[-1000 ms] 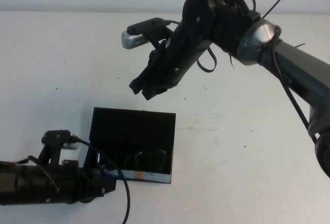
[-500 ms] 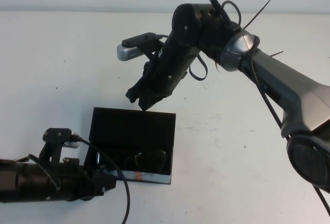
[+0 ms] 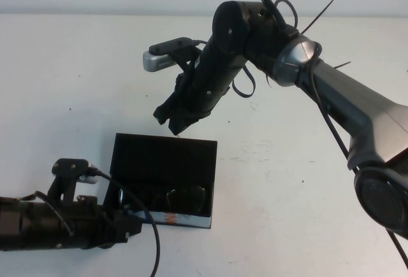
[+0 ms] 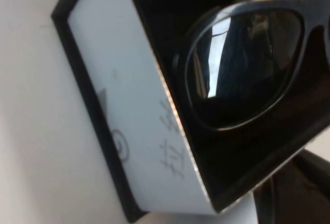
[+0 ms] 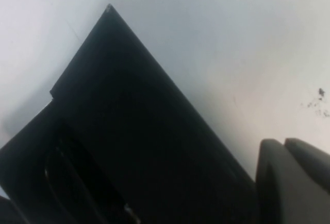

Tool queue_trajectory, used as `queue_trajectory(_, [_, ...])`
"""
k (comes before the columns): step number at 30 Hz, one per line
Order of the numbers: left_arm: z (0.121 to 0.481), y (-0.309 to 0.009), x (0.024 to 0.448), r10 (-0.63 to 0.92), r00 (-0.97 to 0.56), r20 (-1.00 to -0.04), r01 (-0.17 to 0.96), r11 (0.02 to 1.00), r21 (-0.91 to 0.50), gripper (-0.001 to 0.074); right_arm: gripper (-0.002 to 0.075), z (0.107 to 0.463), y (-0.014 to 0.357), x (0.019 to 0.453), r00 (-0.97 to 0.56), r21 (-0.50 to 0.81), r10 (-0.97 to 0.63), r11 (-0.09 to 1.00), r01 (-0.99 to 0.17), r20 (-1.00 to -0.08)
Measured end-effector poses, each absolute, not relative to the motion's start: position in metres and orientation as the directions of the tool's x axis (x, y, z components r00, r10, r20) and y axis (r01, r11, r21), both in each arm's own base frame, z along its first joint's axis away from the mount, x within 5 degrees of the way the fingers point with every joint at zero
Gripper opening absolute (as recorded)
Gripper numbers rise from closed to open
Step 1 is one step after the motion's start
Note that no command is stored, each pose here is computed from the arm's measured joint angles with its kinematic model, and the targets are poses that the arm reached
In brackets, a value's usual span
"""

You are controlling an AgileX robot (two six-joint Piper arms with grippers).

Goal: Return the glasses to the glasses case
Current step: Close the glasses case

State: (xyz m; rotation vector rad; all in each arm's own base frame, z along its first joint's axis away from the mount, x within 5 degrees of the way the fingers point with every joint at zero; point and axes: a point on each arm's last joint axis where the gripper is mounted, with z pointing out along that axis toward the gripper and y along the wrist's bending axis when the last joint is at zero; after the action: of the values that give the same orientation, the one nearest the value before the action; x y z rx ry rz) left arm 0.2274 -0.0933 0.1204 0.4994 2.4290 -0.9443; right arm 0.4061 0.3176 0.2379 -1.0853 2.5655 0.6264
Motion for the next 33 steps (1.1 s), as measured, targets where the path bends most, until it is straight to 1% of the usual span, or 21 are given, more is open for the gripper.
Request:
queue_trajectory(2, [0.120, -0.093, 0.227, 0.159, -0.816, -0.556, 0.493, 0.695, -0.524, -0.0001, -0.0011, 0.238, 0.318, 0.406, -0.676, 0.278, -0.606, 0.623, -0.731, -0.419])
queue_trajectory(7, [0.120, -0.093, 0.227, 0.159, -0.816, -0.556, 0.492, 0.696, -0.523, -0.0001, -0.0011, 0.235, 0.322, 0.414, -0.670, 0.263, -0.569, 0.635, -0.726, -0.477])
queue_trajectory(9, [0.120, -0.093, 0.227, 0.160, -0.816, -0.556, 0.492, 0.697, -0.522, -0.0001, -0.0011, 0.231, 0.322, 0.414, -0.674, 0.266, -0.573, 0.635, -0.725, -0.466])
queue_trajectory(13, [0.120, -0.093, 0.227, 0.159, -0.816, -0.556, 0.492, 0.697, -0.522, -0.0001, -0.0011, 0.220, 0.321, 0.411, -0.689, 0.286, -0.601, 0.632, -0.720, -0.404])
queue_trajectory(17, [0.120, -0.093, 0.228, 0.160, -0.816, -0.556, 0.491, 0.698, -0.521, -0.0001, -0.0012, 0.217, 0.321, 0.411, -0.692, 0.291, -0.605, 0.632, -0.718, -0.393])
queue_trajectory(23, [0.120, -0.093, 0.227, 0.164, -0.815, -0.555, 0.493, 0.699, -0.519, -0.0001, -0.0012, 0.226, 0.322, 0.408, -0.695, 0.312, -0.594, 0.624, -0.716, -0.406])
queue_trajectory(29, [0.120, -0.093, 0.227, 0.164, -0.815, -0.555, 0.493, 0.699, -0.519, -0.0001, -0.0013, 0.246, 0.332, 0.392, -0.680, 0.321, -0.596, 0.603, -0.730, -0.428])
queue_trajectory(33, [0.120, -0.093, 0.227, 0.164, -0.815, -0.555, 0.493, 0.699, -0.519, -0.0001, -0.0013, 0.249, 0.339, 0.370, -0.671, 0.332, -0.627, 0.583, -0.741, -0.396])
